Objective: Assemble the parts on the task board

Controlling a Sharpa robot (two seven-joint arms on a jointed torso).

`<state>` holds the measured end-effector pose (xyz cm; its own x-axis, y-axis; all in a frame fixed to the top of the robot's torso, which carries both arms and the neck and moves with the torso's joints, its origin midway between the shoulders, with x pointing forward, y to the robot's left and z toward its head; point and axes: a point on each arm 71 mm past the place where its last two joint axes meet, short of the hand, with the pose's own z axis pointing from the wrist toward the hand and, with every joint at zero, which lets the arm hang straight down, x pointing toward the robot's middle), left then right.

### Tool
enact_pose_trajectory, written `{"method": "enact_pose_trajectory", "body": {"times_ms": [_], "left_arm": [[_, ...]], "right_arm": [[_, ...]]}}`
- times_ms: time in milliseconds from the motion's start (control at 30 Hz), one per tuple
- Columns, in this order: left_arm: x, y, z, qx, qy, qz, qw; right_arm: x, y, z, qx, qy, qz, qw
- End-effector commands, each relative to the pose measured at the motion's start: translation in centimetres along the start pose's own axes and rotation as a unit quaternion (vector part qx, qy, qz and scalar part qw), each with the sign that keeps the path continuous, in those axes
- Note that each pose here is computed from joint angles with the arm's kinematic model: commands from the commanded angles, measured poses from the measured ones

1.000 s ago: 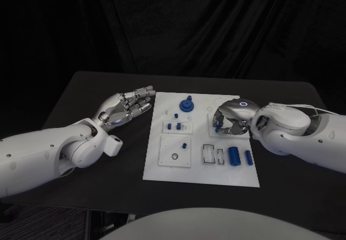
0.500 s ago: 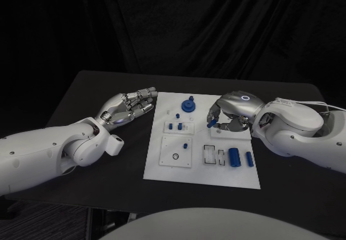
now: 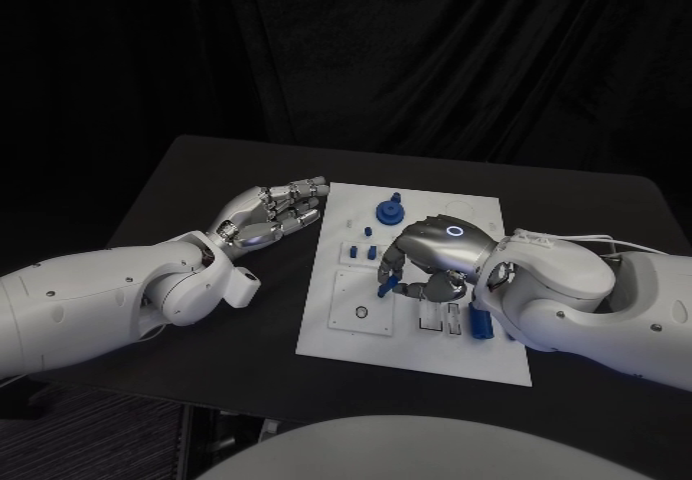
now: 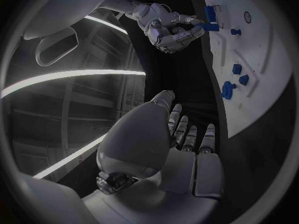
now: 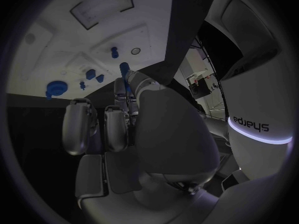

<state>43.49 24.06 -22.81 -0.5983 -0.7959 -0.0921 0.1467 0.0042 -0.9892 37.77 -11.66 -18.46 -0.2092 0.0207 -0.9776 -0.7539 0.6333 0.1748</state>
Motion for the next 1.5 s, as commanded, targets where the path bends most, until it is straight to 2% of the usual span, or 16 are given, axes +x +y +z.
{"method": "enact_pose_trajectory", "body": {"times_ms": [33, 233, 600, 1033, 1500], "left_arm": [[0.12, 0.05, -0.03, 0.003, 0.006, -0.005, 1.000], [0.20, 0.23, 0.06, 0.001, 0.008, -0.006, 1.000], [0.40, 0.38, 0.21, -0.001, 0.011, -0.008, 1.000], [0.57, 0.48, 0.34, -0.003, 0.014, -0.010, 1.000], [0.62, 0.62, 0.38, -0.007, 0.016, -0.012, 1.000]], "right_arm": [[0.7, 1.1, 0.5, -0.031, 0.006, -0.031, 0.999], [1.5, 2.5, 1.6, -0.057, 0.013, -0.037, 0.998], [2.8, 3.2, 2.8, -0.071, 0.033, -0.057, 0.995], [3.3, 3.4, 3.3, -0.077, 0.052, -0.105, 0.990], [3.5, 3.0, 3.5, -0.073, 0.061, -0.115, 0.989]]}}
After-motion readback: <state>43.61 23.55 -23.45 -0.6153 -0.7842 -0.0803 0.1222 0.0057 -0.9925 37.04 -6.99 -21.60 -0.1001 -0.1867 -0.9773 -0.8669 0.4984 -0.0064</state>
